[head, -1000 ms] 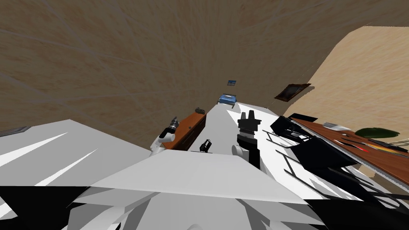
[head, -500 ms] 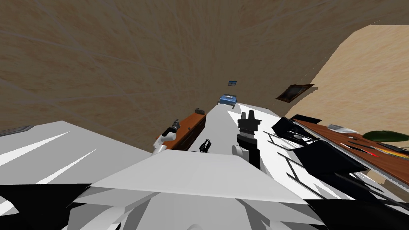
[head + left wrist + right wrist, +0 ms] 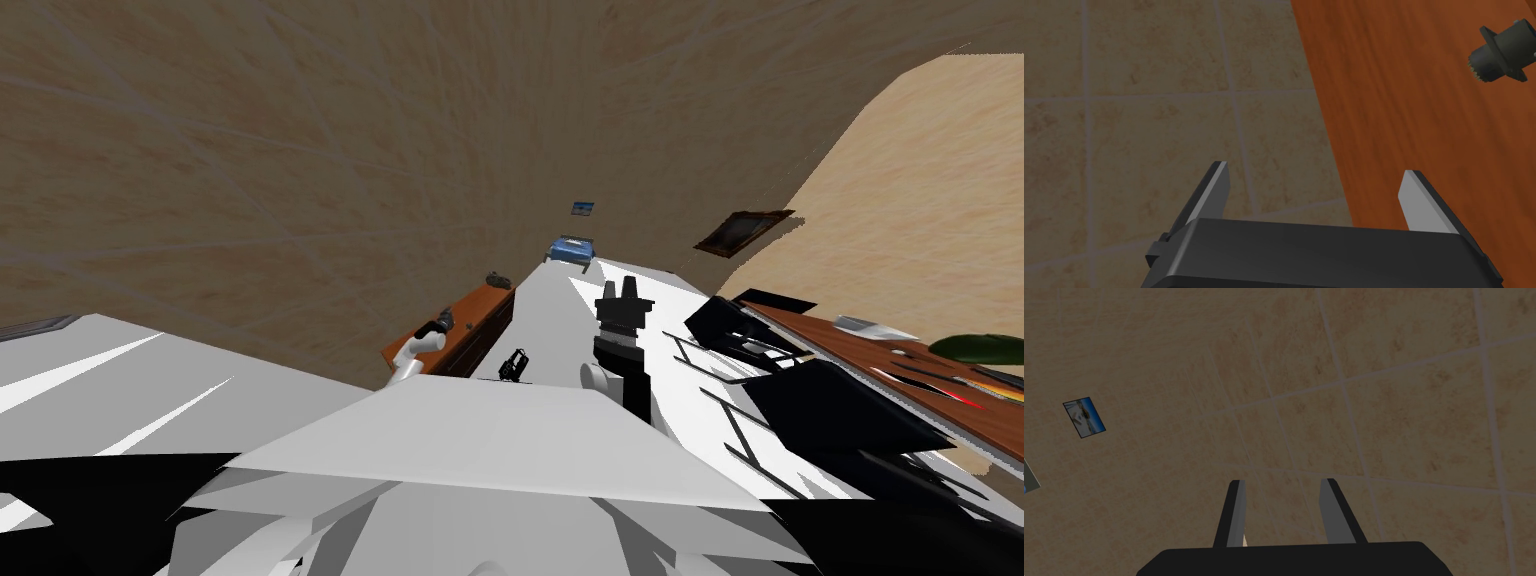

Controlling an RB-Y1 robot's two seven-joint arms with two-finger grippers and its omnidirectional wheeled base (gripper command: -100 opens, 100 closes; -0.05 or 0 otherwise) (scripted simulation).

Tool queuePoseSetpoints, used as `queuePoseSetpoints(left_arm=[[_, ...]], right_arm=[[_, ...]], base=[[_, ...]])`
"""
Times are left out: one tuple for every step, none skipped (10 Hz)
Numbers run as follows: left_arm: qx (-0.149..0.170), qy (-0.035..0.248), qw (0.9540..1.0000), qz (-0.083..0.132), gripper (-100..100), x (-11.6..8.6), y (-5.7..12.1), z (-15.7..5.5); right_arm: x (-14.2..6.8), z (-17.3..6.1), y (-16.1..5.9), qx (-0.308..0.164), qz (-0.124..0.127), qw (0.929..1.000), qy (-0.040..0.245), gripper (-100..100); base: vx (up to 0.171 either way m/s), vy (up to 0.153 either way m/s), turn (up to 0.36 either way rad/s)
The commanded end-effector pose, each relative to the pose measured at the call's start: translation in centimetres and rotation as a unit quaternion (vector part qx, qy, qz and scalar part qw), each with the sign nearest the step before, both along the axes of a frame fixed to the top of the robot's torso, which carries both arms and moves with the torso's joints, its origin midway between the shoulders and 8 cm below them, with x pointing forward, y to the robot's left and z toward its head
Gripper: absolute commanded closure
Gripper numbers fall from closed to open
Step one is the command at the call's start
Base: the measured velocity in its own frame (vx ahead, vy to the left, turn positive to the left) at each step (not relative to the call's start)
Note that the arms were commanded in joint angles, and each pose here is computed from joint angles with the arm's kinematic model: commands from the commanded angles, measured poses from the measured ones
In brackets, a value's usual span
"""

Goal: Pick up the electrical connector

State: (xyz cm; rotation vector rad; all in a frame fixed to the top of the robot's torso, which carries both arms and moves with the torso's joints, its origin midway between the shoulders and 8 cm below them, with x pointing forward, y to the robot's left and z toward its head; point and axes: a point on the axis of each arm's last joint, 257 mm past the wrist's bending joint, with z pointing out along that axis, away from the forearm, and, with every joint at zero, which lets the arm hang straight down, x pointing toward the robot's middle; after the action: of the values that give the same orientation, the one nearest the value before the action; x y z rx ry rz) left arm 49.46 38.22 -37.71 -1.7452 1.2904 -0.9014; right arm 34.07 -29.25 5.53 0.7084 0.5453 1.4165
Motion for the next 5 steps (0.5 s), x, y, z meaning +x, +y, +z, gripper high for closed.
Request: queuePoseSetpoints(left_arm=[[-0.013, 0.038, 0.9992, -0.001, -100, -0.5, -0.5, -2.4], [-0.015, 0.047, 0.9988, 0.0, -100, -0.9, -0.5, -3.1], [-0.023, 0.074, 0.997, -0.002, -100, -1.4, -1.0, -4.9], [-0.023, 0.076, 0.9969, -0.002, -100, -1.4, -1.0, -5.0], [-0.03, 0.1, 0.9946, -0.004, -100, -1.8, -1.6, -6.4]], right_arm=[[0.0, 0.0, 0.0, 0.0, 0.0, 1.0, 0.0, 0], [0.0, 0.0, 0.0, 0.0, 0.0, 1.0, 0.0, 0], [0.0, 0.0, 0.0, 0.0, 0.0, 1.0, 0.0, 0], [0.0, 0.0, 0.0, 0.0, 0.0, 1.0, 0.0, 0], [0.0, 0.0, 0.0, 0.0, 0.0, 1.0, 0.0, 0]], base=[[0.114, -0.045, 0.002], [0.104, -0.027, -0.004], [0.089, -0.028, 0.0], [0.073, -0.026, 0.008], [0.082, -0.032, 0.009]])
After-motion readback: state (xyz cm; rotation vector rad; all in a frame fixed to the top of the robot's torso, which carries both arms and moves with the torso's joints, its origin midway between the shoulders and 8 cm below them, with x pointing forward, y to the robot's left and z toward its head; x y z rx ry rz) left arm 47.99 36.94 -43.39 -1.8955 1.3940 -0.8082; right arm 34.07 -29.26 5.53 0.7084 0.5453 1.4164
